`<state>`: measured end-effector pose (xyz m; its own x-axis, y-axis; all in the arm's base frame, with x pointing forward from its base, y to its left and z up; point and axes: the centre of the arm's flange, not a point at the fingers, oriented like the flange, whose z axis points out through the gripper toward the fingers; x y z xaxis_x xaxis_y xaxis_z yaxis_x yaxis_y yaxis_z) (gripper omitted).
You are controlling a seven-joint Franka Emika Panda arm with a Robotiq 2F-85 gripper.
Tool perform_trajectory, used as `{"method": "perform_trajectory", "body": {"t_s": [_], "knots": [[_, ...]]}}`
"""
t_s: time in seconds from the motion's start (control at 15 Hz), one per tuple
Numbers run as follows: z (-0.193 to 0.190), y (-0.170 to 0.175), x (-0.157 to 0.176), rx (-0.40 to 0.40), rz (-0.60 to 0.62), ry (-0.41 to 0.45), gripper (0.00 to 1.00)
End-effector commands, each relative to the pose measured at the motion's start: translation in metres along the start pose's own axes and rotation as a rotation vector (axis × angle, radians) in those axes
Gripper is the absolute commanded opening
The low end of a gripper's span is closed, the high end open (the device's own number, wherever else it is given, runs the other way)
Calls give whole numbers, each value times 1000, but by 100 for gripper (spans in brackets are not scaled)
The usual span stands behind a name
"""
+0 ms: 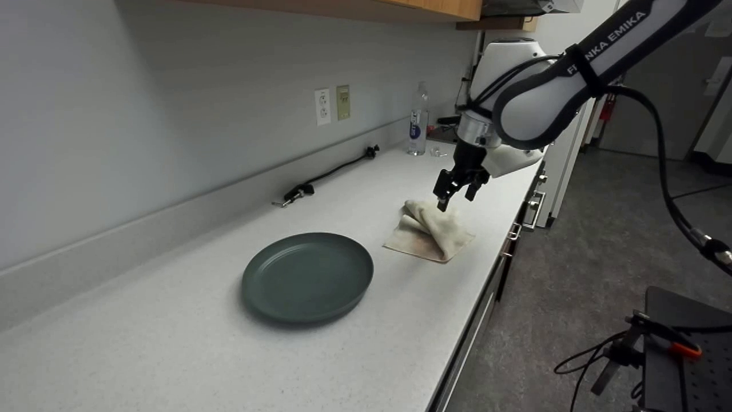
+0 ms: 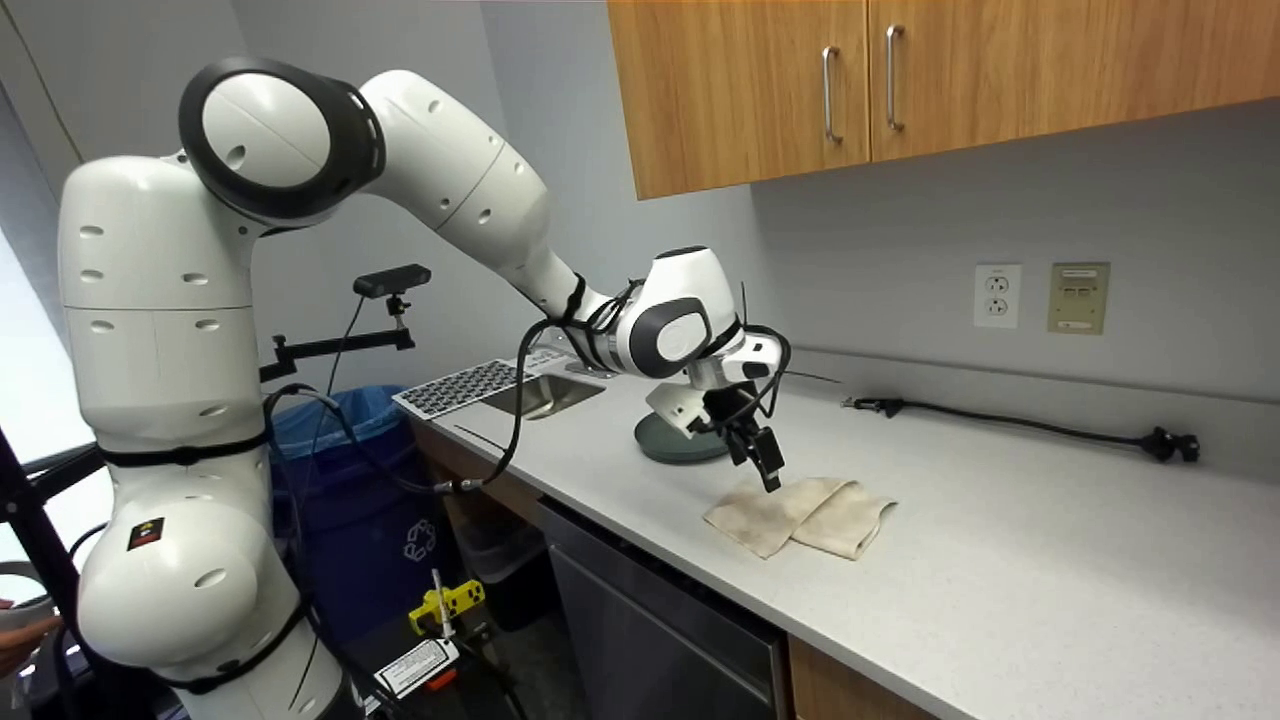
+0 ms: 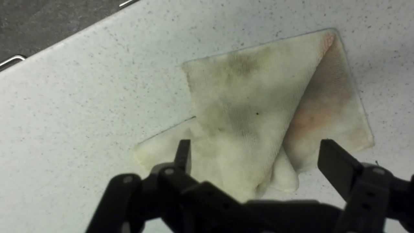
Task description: Fold the cloth on the table
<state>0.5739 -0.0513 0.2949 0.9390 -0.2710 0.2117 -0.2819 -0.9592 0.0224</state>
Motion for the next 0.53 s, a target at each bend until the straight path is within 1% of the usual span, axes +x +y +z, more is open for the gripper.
{"method": "perform_trajectory", "body": {"t_s": [0.0, 0.2, 0.47], "knots": [[-3, 23, 0, 43, -4, -56, 100], [13, 29, -2, 74, 5, -110, 100], [28, 31, -2, 88, -3, -143, 100]]}}
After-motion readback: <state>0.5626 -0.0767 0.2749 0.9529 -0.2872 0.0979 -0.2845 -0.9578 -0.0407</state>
